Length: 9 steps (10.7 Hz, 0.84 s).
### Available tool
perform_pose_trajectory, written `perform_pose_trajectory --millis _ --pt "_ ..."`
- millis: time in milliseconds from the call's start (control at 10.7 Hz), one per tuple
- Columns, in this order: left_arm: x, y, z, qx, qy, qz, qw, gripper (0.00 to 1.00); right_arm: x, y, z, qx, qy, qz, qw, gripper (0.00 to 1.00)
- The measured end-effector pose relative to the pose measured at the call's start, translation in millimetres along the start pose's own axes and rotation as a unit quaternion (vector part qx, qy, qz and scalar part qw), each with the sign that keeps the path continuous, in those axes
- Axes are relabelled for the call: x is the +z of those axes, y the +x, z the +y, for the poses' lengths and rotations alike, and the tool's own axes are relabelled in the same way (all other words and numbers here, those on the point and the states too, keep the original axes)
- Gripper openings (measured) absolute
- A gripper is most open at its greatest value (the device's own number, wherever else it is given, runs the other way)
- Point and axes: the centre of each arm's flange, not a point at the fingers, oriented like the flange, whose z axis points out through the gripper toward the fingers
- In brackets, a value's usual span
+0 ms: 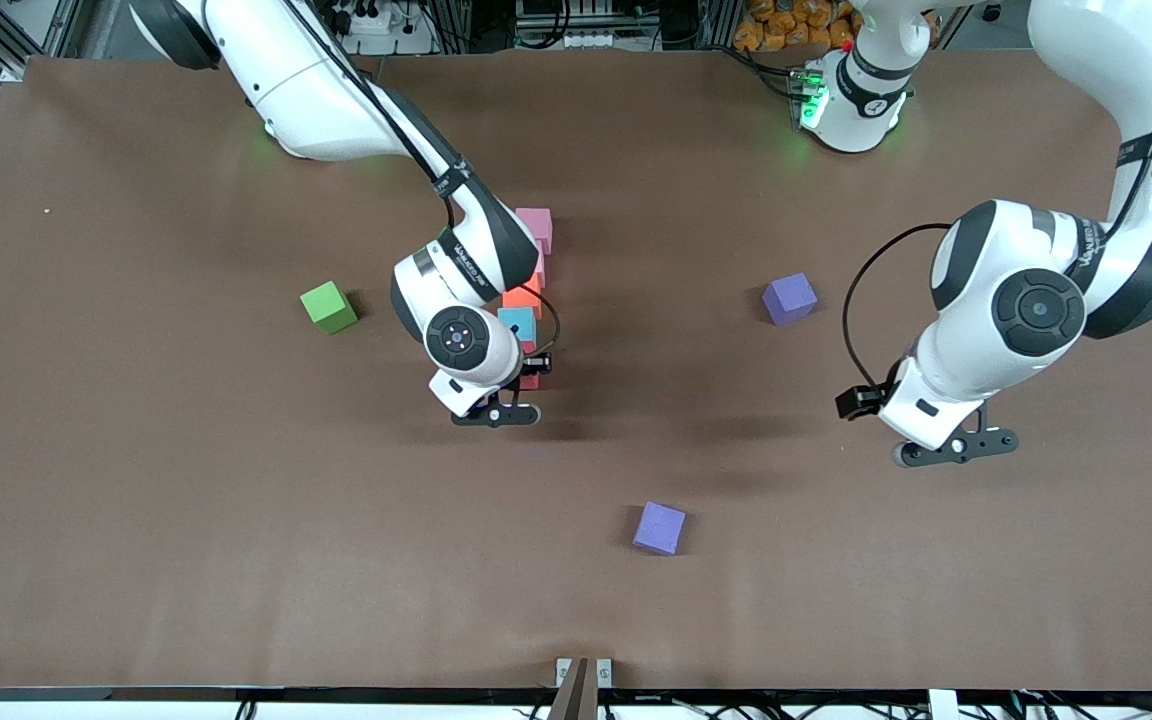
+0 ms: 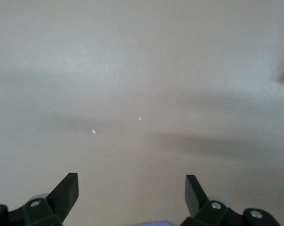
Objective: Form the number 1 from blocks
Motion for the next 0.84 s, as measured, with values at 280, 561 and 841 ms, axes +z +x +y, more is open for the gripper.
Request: perform_pose_trajectory --millis 280,561,841 --pt "-27 -17 -11 0.016 0.008 0.003 1.000 1.00 0 0 0 -0.002 -0.003 0.002 1.000 0.62" --pt "-67 -46 -16 0.007 -0.001 0.008 1.000 1.00 0 1 1 -0.002 -0.004 0.002 1.000 0.62" --pt "-124 -75 -29 -0.003 -0.018 0.008 1.000 1.00 2 1 1 -0.002 -0.005 0.001 1.000 0.62"
